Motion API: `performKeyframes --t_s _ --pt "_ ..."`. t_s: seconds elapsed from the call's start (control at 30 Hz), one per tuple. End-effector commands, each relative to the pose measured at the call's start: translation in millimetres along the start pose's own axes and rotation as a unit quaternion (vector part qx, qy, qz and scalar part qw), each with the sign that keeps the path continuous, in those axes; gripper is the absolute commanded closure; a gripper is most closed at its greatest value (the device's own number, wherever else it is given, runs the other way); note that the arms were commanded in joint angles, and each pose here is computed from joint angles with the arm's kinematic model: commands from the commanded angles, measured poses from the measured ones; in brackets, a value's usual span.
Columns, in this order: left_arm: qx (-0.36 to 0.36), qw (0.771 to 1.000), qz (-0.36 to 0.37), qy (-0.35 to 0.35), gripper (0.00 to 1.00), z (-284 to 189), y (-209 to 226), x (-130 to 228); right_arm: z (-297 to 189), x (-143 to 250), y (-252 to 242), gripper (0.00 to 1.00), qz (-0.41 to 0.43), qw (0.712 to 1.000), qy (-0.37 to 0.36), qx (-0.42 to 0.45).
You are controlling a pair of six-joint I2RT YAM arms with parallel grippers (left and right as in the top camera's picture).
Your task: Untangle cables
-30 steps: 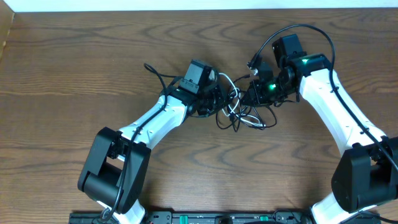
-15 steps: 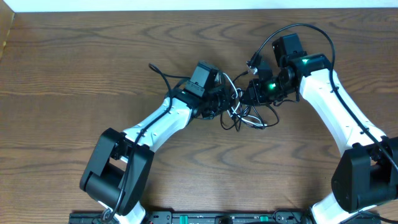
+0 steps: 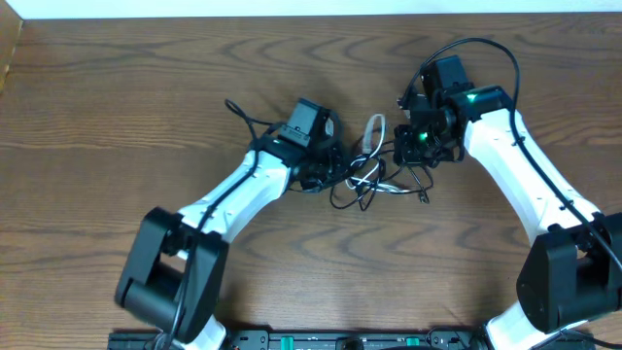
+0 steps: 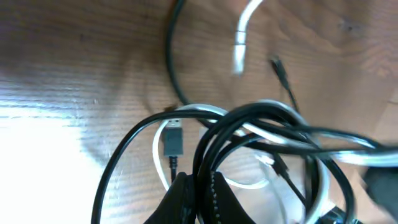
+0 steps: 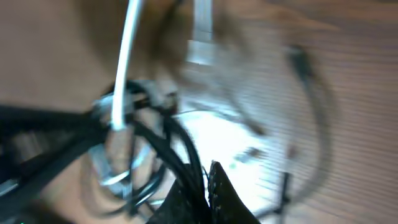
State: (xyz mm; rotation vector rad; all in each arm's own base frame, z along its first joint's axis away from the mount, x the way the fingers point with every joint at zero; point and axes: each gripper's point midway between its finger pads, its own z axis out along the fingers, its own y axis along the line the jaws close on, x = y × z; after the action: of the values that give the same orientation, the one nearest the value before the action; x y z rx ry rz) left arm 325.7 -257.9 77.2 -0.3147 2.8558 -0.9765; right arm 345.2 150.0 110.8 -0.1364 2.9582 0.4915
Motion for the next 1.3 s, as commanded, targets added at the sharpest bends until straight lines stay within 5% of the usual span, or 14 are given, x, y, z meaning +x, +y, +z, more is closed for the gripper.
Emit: performKeyframes --t_s 0.0,0.57,0.67,0.93,1.1,1.27 --pt "0.012 0.998 0.050 -0.042 0.92 -34.5 -12.0 -11.4 -14.2 -12.2 -40.5 0.95 0.034 0.992 -0.046 0.112" --pt "0.138 0.964 0.085 -0.209 0.93 -189.8 -76.3 -15.7 11.3 -8.6 -58.6 0.93 0.039 0.988 -0.014 0.147" --pt "0.150 0.962 0.078 -0.214 0.93 -198.3 -80.6 -12.8 17.4 -8.1 -36.8 0.94 -0.016 0.996 -0.001 0.083" --pt "0.168 0.962 -0.019 -0.215 0.93 -201.3 -77.8 -21.1 -38.9 -10.8 58.4 0.80 -0.166 0.973 -0.067 -0.149" --pt "0.179 0.956 -0.083 -0.218 0.93 -203.1 -74.1 -30.8 -98.2 -15.2 96.1 0.56 -0.209 0.941 -0.151 -0.217" --pt "0.197 0.953 -0.142 -0.183 0.92 -193.8 -74.0 -33.4 -123.4 -14.5 110.4 0.46 -0.226 0.928 -0.188 -0.230"
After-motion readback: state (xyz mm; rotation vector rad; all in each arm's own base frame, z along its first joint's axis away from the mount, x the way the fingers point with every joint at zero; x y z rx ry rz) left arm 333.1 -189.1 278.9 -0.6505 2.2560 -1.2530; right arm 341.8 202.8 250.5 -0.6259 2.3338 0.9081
